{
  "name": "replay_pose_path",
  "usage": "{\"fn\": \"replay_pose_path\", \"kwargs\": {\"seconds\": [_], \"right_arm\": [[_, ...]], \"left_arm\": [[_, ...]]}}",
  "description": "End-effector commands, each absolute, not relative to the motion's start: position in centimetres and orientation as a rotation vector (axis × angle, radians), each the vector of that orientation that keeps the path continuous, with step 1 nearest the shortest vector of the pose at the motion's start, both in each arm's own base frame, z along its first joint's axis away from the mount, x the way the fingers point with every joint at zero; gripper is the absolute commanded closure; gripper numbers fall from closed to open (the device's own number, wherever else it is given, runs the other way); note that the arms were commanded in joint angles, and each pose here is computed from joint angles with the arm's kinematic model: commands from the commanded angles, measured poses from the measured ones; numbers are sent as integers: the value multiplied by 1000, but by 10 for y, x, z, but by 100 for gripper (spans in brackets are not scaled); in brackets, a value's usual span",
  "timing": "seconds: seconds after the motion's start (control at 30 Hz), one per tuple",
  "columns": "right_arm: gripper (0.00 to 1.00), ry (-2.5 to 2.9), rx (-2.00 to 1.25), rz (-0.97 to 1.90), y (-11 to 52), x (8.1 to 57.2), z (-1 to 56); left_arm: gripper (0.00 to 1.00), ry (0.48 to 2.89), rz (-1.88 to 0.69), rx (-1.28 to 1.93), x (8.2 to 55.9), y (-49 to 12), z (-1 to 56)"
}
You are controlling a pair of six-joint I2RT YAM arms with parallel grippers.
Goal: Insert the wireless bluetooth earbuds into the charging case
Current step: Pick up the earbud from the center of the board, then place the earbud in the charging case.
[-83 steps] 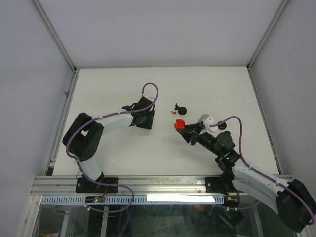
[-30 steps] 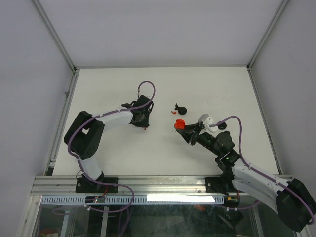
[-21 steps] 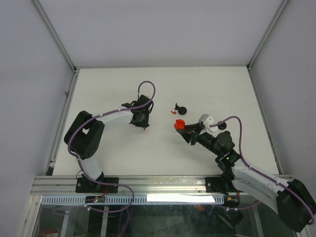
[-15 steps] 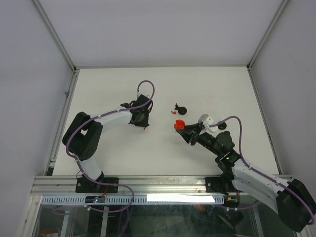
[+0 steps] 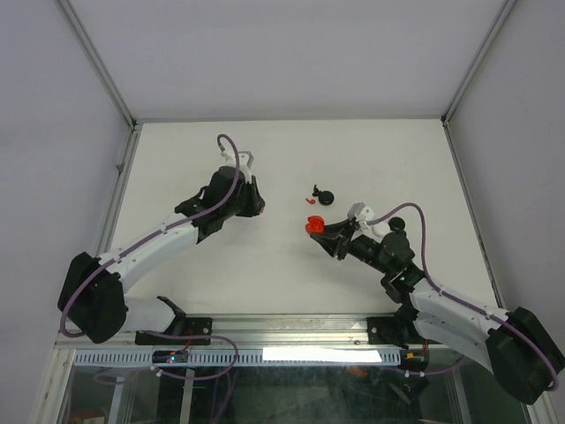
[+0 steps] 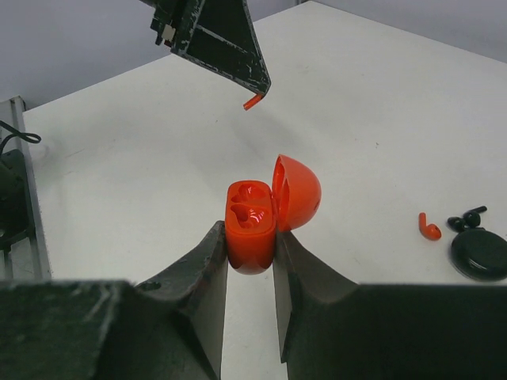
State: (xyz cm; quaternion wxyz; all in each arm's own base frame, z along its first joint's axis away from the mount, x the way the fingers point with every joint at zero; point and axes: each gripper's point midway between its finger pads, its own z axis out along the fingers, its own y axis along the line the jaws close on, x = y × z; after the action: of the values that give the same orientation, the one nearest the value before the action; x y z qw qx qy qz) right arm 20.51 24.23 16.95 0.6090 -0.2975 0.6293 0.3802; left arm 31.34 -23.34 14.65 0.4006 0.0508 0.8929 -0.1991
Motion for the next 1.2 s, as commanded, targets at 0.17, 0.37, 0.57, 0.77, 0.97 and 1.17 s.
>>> {"fn": "replay_pose_path", "kwargs": {"seconds": [0.17,0.37,0.57,0.77,0.97,1.17], "right_arm": [[100,1226,-684,938,261,213,234],[100,1184,-681,975,268,214,247],[100,1151,-667,996,273,218,258],[100,1110,-650,1022,277,219,270],[100,1076,-644,1038,278,218,278],[100,1046,-656,1077,280,211,284]], "left_arm": [[89,1786,-873,177,296,-254,257],[89,1580,-1018,234,272,-258,299],[88,1443,-1112,283,254,-264,318],[88,1344,-1209,308,238,-274,332],[88,1264,-1279,343,222,-286,342],[88,1247,-1306,388,214,-303,337]]}}
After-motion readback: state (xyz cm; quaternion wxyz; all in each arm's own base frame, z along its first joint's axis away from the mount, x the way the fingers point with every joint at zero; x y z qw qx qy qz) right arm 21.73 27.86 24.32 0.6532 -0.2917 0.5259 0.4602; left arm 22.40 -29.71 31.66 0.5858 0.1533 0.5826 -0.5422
